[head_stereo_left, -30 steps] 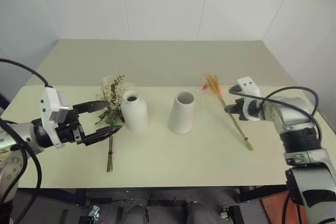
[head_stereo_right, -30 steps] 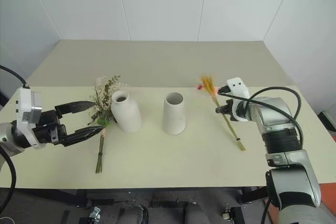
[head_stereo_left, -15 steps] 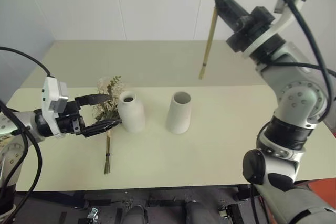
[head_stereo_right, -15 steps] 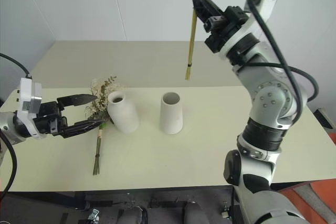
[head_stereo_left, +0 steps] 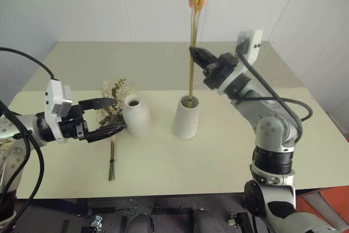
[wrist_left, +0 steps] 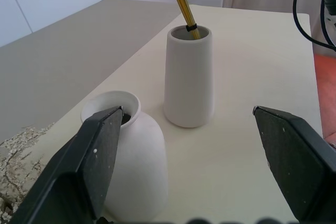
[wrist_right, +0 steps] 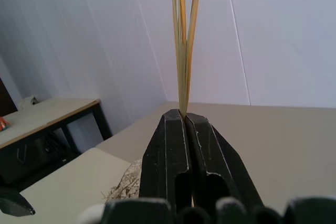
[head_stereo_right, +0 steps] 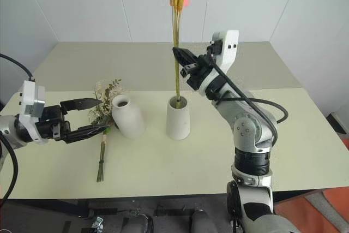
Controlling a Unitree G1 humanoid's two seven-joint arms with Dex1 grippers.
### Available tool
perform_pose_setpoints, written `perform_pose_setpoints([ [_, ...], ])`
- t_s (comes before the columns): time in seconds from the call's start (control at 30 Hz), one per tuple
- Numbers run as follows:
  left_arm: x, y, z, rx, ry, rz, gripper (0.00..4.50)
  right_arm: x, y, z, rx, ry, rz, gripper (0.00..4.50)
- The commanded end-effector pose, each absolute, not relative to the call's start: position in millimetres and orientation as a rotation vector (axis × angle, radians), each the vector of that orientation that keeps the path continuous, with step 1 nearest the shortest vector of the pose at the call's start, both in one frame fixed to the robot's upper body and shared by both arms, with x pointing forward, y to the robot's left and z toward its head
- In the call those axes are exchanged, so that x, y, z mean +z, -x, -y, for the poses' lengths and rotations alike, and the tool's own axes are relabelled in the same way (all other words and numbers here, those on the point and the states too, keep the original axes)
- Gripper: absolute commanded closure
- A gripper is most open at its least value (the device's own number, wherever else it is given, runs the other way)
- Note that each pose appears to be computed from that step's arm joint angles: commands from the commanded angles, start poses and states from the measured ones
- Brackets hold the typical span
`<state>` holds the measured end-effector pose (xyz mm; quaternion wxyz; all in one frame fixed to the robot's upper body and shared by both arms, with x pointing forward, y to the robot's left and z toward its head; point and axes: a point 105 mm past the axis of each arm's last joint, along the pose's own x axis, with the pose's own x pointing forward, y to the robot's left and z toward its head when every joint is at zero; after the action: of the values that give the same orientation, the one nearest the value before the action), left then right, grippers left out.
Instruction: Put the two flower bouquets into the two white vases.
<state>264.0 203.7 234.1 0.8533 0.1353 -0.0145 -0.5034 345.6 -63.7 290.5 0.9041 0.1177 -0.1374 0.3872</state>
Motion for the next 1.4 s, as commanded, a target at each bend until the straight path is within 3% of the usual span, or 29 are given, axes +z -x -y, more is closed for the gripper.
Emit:
perform_pose_setpoints([
  [0.03, 245.1, -259.6, -205.5, -1.044, -0.330, 0.062, 0.19, 293.1, -327.9, 65.2, 0.838, -0.185, 0.351, 3.10],
  [0.13, 244.8, -259.6, -209.5, -1.008, -0.337, 0.056, 0.19, 275.3, -314.7, 74.8, 0.877, -0.116, 0.328, 2.01],
  [0.23, 247.1, -271.3, -221.2, -0.838, -0.307, 0.018, 0.19, 257.7, -301.7, 93.7, 0.908, -0.022, 0.294, 0.94],
  [0.33, 225.9, -282.5, -235.6, -0.673, -0.312, -0.221, 0.19, 249.8, -291.8, 110.9, 0.971, 0.071, 0.238, 0.02],
  [0.5, 188.4, -291.1, -245.5, -0.509, -0.303, -0.572, 0.19, 256.9, -289.5, 126.7, 1.018, 0.155, 0.219, 0.02],
  [0.8, 147.7, -306.9, -226.2, -0.375, -0.322, -0.804, 0.19, 271.3, -291.1, 126.8, 1.052, 0.193, 0.261, 0.02],
  [0.9, 140.2, -310.1, -227.8, -0.331, -0.371, -0.826, 0.78, 273.5, -290.0, 126.3, 1.058, 0.200, 0.267, 0.00],
  [1.27, 163.2, -326.5, -264.1, -0.115, -0.325, -0.743, 4.24, 271.9, -291.9, 128.2, 1.027, 0.199, 0.257, 0.00],
  [1.4, 201.1, -347.8, -285.7, 0.053, -0.259, -0.495, 4.39, 271.0, -293.0, 128.4, 1.022, 0.193, 0.251, 0.00],
])
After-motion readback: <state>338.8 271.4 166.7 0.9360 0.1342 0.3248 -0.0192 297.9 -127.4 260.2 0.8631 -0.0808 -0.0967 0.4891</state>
